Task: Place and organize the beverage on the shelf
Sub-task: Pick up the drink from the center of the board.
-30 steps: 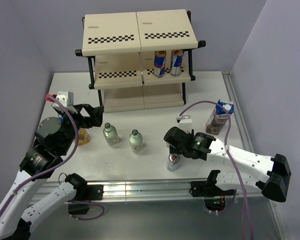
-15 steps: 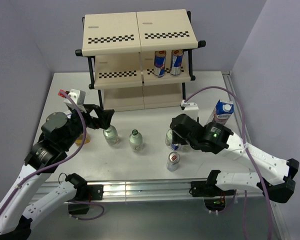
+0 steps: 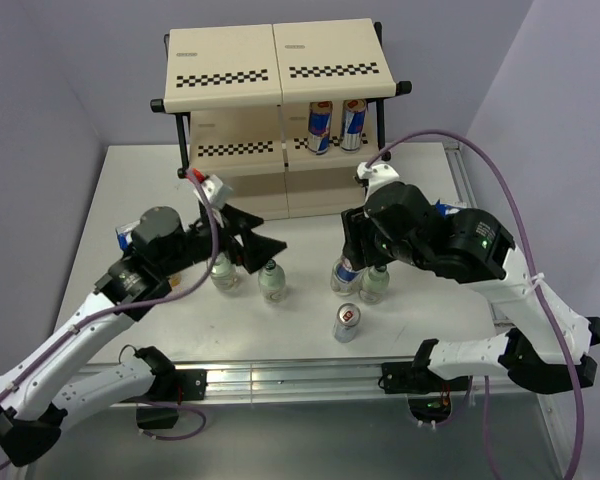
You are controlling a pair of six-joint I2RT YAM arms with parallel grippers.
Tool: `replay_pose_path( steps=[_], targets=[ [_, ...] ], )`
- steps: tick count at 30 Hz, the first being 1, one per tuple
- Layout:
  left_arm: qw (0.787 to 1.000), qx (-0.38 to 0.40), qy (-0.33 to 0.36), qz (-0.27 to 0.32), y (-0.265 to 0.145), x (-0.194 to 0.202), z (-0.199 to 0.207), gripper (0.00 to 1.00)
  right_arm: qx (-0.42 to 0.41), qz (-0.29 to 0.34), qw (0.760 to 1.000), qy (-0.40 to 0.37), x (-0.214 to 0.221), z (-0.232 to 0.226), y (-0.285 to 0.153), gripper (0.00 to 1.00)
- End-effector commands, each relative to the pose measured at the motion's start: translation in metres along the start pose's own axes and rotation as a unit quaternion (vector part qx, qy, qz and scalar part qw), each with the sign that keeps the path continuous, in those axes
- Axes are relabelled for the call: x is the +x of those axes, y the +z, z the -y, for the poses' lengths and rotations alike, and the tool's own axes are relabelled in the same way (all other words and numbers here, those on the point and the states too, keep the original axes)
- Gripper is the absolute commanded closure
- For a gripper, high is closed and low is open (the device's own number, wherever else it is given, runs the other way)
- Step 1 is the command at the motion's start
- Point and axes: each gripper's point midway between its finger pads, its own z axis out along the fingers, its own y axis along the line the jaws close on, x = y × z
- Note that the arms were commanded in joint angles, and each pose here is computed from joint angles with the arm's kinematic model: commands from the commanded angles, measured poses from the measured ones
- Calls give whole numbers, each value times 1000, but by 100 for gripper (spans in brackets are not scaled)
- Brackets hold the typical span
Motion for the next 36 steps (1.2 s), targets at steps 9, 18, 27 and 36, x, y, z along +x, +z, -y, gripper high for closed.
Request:
replay_pose_path(
  steps=[9,18,27,36],
  targets=[
    [963,142,197,117,36,44,92,0,-62,-41,994,-79,-14,-25,-6,84],
    [964,89,228,101,64,76,79,1,-59,-47,991,-113,-10,-26,1,90],
    [966,71,229,100,82,76,76,1,-55,-43,991,-117,-16,-34,6,91],
    [968,54,230,88,96,74,74,5,-44,-37,992,-111,-25,-40,8,91]
  ],
)
